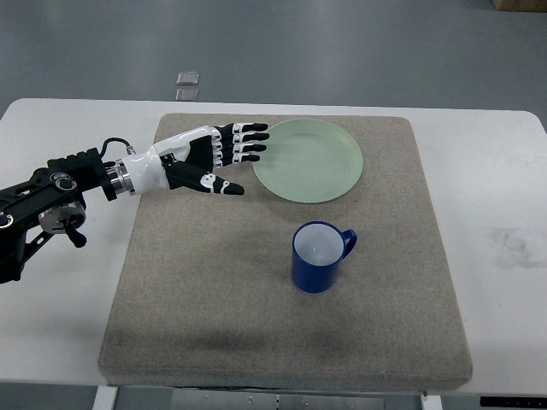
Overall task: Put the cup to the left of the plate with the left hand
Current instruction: 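Reach the open left hand across the mat toward the blue mug, then close the left hand's fingers around the blue mug's body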
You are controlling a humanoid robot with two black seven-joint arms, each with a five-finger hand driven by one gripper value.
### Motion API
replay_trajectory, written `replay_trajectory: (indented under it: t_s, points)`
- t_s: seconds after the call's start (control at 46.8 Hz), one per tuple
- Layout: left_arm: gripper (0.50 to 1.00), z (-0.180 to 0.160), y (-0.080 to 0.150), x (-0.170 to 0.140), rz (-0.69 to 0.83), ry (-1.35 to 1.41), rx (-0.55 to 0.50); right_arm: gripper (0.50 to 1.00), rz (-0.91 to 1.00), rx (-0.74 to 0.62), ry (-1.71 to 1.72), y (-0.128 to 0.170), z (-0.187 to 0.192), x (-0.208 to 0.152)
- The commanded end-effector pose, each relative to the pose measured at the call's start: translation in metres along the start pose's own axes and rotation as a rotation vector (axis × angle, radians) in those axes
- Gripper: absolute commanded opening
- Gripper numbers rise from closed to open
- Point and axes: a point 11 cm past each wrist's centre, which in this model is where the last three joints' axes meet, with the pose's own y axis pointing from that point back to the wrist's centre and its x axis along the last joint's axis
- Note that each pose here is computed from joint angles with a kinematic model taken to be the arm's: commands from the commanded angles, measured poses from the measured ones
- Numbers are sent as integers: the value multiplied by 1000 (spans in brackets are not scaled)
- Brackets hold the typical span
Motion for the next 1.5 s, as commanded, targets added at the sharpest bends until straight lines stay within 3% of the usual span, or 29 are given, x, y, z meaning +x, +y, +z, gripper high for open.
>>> replay_trajectory:
  t_s: [0.0,0.897,1.474]
  points:
    - [994,-5,-2,-8,-30,-7,19,932,0,1,0,0,0,0]
    - [994,-23,-33,-67,-245,-75,85,932,0,1,0,0,0,0]
    - [994,-32,-48,-85,-276,-48,79,932,0,1,0,0,0,0]
